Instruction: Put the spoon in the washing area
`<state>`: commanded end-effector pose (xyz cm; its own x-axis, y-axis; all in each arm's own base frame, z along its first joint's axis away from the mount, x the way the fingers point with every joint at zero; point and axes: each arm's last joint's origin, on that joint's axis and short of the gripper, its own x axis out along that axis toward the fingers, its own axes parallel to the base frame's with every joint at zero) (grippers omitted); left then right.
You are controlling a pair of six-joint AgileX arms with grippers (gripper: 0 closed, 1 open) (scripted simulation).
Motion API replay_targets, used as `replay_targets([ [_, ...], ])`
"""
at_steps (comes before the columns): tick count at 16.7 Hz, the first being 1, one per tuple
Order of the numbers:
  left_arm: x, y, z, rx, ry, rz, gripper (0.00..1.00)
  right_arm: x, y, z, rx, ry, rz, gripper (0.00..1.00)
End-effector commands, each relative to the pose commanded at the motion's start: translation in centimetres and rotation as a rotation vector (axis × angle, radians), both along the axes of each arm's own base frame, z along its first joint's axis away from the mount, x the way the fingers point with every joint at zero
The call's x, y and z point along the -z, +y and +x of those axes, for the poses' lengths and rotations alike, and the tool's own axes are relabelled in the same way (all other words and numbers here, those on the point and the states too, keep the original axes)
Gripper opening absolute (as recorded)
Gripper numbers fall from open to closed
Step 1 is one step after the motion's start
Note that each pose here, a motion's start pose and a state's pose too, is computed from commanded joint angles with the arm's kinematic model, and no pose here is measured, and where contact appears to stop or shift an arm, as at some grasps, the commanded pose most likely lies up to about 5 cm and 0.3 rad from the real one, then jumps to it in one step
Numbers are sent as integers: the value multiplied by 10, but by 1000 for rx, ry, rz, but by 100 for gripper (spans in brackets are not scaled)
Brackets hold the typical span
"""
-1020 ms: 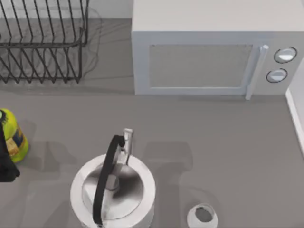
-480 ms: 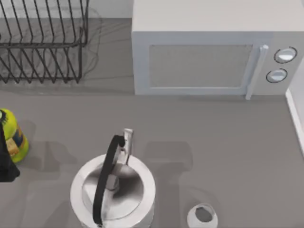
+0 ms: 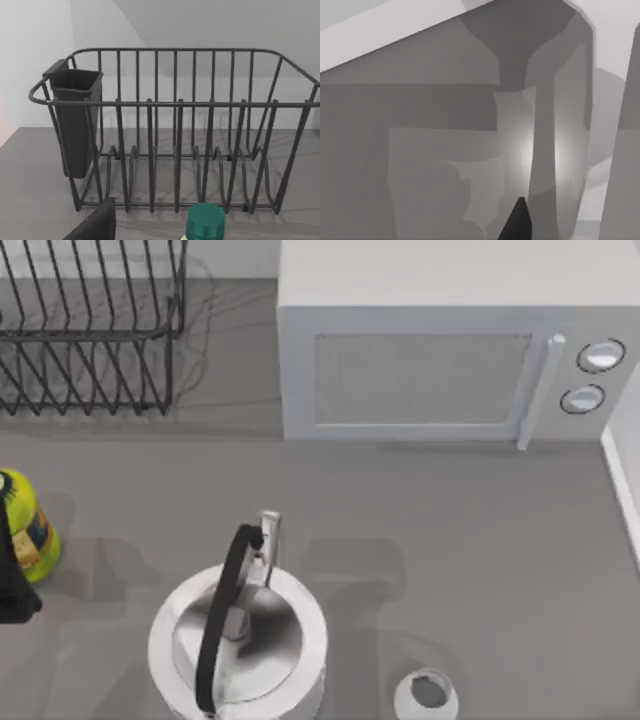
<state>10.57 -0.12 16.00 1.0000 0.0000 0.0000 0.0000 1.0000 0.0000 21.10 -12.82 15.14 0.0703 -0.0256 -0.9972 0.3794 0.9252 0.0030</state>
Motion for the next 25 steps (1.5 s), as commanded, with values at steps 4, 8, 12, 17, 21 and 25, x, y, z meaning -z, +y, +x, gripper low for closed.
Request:
replay_targets([
  [4,0,0,0,0,0,0,100,-44,2,-4,2,21,11,0],
  [8,0,0,0,0,0,0,100,-63,4,-6,1,1,-3,0],
  [12,0,0,0,0,0,0,100,-62,4,-6,2,4,0,0],
  [17,0,0,0,0,0,0,100,-68,-6,26,17,57,27,0],
  [21,0,0,0,0,0,0,100,-78,-19,89,24,110,46,0],
  [25,0,0,0,0,0,0,100,-86,-21,167,23,111,35,0],
])
